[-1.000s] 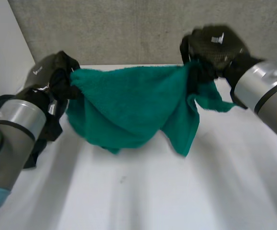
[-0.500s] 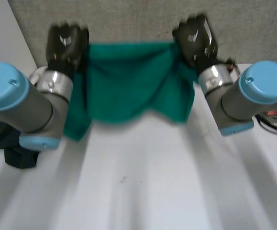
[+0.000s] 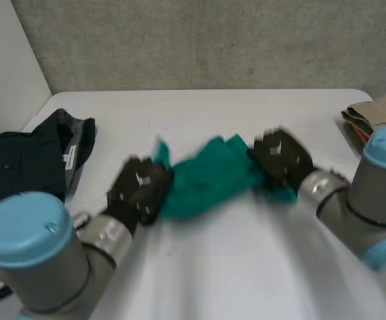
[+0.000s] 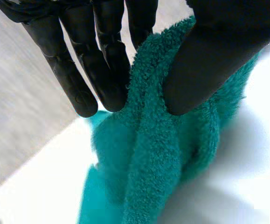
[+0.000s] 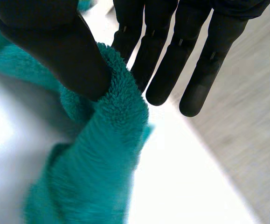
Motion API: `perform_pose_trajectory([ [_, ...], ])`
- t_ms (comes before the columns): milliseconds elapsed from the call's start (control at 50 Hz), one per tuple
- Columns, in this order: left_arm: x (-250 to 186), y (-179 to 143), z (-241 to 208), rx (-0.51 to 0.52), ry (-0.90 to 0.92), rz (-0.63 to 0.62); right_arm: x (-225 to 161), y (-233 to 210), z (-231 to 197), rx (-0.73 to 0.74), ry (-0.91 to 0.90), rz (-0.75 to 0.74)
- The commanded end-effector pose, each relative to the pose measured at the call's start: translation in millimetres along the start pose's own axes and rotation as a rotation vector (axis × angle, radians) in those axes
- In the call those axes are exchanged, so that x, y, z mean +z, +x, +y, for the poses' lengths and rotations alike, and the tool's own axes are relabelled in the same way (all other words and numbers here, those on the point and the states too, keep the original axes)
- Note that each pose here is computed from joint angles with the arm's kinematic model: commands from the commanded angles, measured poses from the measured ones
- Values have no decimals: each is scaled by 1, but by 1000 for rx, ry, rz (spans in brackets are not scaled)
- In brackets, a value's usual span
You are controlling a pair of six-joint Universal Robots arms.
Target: Fold the laundry.
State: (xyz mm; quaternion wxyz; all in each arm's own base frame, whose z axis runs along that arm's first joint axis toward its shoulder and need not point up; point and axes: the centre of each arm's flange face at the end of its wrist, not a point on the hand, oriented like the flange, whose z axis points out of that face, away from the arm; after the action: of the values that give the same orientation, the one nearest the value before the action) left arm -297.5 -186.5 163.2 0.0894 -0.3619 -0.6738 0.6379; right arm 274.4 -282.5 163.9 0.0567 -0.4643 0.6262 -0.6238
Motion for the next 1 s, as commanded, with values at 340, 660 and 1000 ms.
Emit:
perform_pose_trajectory([
  [340, -16, -61, -62, -104, -131, 32, -33, 38, -13, 238, -140, -13],
  [660, 65, -81, -53, 54, -150, 330, -35, 50, -2, 269, -199, -36],
  [1000, 103, -47, 0, 320, -156, 490, -15, 56, 17, 203, -257, -15],
])
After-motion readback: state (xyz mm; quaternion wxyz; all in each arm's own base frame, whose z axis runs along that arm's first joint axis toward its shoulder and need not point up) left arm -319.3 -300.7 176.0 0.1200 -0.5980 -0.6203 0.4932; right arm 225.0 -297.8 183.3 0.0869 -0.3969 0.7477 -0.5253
